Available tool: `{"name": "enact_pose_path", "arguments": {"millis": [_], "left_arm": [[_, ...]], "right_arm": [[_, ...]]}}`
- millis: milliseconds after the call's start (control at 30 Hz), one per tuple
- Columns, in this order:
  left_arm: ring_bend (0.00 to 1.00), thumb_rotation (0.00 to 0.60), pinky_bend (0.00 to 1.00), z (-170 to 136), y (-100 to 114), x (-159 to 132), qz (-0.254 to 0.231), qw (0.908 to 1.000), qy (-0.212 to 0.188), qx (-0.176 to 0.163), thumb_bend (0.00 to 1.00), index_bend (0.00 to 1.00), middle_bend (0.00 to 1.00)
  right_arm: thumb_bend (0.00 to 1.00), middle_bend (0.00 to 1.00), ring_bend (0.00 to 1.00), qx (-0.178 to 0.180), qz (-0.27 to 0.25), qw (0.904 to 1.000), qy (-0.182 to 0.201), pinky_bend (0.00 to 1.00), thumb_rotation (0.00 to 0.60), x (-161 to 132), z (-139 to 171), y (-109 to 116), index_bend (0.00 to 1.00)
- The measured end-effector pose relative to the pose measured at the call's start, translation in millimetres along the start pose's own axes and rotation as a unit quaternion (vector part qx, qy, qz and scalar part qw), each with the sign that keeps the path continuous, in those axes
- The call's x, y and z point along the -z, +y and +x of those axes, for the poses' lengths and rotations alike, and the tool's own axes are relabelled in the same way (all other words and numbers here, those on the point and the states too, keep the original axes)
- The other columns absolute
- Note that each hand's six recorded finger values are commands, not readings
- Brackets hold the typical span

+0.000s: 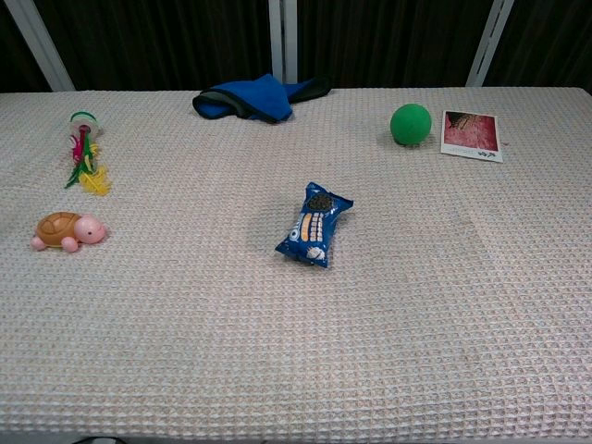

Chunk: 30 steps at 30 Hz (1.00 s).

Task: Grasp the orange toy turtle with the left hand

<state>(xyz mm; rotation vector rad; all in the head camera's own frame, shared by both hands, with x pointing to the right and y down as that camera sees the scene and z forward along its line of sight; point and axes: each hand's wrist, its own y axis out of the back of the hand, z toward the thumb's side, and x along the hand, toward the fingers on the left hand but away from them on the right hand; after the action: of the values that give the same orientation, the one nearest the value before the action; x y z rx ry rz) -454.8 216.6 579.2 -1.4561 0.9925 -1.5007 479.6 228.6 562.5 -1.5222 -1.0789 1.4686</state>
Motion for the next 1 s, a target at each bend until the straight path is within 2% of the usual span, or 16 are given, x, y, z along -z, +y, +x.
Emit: {"name": "enact_pose_path", "arguments": {"millis": [133,200,300,433,633,800,1000], "left_arm": [[0.01,0.600,0.10,-2,-1,-5,-0.002,1.0000,-0.006,0.003,0.09,0.15,0.12],[0.03,0.600,0.15,-2,-1,-10,-0.011,0.9998,-0.014,0.005,0.09,0.15,0.13],[0.09,0.600,0.26,3,1,-20,-0.025,0.9992,-0.033,0.000,0.10,0.22,0.19],[0.12,0.600,0.29,11,-4,-32,-0.026,0.9984,-0.048,0.011,0.11,0.28,0.24],[0.14,0.600,0.33,31,-29,-68,-0.024,0.9944,-0.085,0.058,0.12,0.32,0.27],[0.17,0.600,0.36,54,-55,-106,-0.047,0.9893,-0.106,0.088,0.13,0.32,0.30],[0.21,0.600,0.39,76,-72,-121,-0.046,0.9878,-0.108,0.103,0.16,0.32,0.34]], "right_arm": [[0.20,0.00,0.00,-0.001,-0.002,1.0000,0.001,0.00,0.600,1,2,0,0.00],[0.16,0.00,0.00,-0.001,-0.005,1.0000,0.001,0.00,0.600,2,3,2,0.00],[0.15,0.00,0.00,0.005,-0.006,1.0000,0.000,0.00,0.600,4,4,5,0.00],[0.15,0.00,0.00,0.010,-0.008,0.9999,-0.005,0.00,0.600,8,5,9,0.00],[0.15,0.00,0.00,0.013,-0.003,0.9999,-0.005,0.00,0.600,9,5,14,0.00],[0.15,0.00,0.00,0.009,0.002,1.0000,-0.002,0.00,0.600,9,3,15,0.00],[0.15,0.00,0.00,0.004,0.002,1.0000,-0.004,0.00,0.600,11,2,13,0.00]]}}
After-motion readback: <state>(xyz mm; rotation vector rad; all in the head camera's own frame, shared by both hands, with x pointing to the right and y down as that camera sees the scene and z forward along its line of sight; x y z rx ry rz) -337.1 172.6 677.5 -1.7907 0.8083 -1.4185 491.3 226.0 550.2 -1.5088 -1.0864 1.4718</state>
